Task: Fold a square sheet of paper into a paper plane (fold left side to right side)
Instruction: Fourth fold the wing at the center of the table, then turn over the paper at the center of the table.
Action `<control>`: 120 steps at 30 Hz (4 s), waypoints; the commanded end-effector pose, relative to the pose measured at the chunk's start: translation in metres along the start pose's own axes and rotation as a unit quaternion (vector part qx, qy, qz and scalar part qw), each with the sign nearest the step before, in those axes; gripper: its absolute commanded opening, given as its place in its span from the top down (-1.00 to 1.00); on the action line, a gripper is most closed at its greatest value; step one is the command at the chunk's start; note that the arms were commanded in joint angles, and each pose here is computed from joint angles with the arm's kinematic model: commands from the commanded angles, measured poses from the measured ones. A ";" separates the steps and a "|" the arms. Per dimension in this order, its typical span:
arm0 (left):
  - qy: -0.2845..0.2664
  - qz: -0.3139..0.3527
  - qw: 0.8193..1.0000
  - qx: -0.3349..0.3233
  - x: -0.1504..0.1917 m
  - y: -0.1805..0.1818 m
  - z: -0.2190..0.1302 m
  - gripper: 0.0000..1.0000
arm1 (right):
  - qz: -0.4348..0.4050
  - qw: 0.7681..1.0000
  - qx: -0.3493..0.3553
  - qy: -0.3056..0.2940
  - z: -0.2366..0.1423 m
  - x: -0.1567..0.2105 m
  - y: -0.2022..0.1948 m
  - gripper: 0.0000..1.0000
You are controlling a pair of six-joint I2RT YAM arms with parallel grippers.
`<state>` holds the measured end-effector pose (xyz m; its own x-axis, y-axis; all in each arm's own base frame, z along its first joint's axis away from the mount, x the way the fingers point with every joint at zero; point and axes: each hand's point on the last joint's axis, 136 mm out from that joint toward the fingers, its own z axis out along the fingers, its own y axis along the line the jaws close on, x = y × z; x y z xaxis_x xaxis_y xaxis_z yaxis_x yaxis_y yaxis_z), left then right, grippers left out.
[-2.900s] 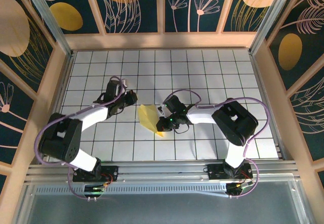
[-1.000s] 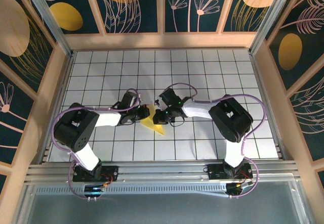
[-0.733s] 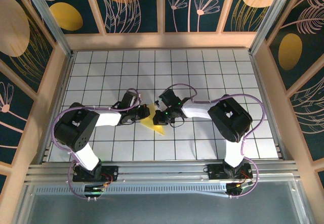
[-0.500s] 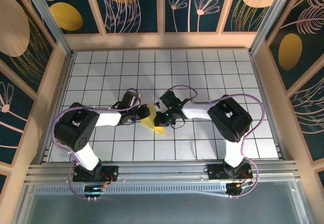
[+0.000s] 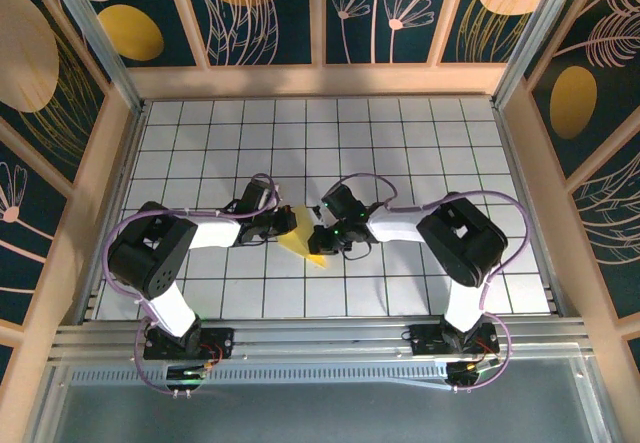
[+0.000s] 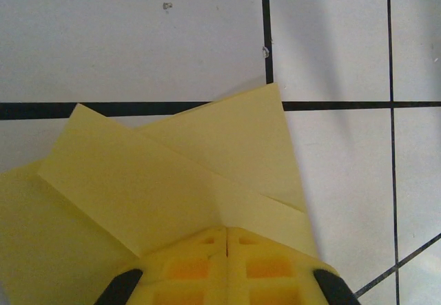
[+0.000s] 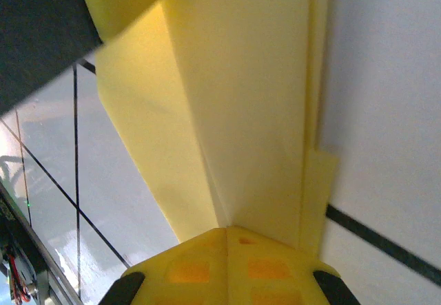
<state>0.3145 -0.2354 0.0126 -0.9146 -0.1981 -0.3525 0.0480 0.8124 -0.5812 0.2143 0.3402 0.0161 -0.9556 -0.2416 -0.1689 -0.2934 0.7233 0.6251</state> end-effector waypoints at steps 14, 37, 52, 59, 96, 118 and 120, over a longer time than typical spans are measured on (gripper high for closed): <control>0.023 -0.014 0.995 -0.094 0.017 0.044 0.005 1.00 | 0.056 0.995 0.038 0.080 -0.004 0.077 -0.036 1.00; 0.020 -0.012 0.995 -0.092 0.015 0.042 0.003 1.00 | 0.069 0.993 0.047 0.085 -0.015 0.101 -0.045 1.00; -0.009 -0.009 0.997 0.080 -0.021 -0.048 -0.021 0.80 | -0.009 0.999 0.007 -0.052 -0.071 0.026 -0.008 0.50; -0.104 0.010 0.994 0.044 -0.064 -0.066 -0.082 0.39 | -0.062 0.987 -0.031 -0.146 -0.088 -0.025 -0.001 0.07; -0.236 -0.076 0.961 0.125 -0.027 -0.045 -0.178 -0.54 | -0.142 0.963 -0.132 -0.189 -0.099 -0.068 0.055 1.00; -0.201 0.079 0.873 0.437 -0.036 -0.190 -0.251 -0.22 | -0.253 0.849 -0.354 -0.300 -0.234 -0.045 0.159 1.00; -0.199 0.081 0.873 0.438 -0.036 -0.190 -0.251 -0.11 | -0.252 0.851 -0.357 -0.291 -0.230 -0.044 0.161 1.00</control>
<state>0.2448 -0.2423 0.2931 -0.6980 -0.4412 -0.5640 0.5321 0.2077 -0.8209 0.2239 0.3120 0.2807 -0.6474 0.1106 -0.7540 -0.7523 0.0653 0.6555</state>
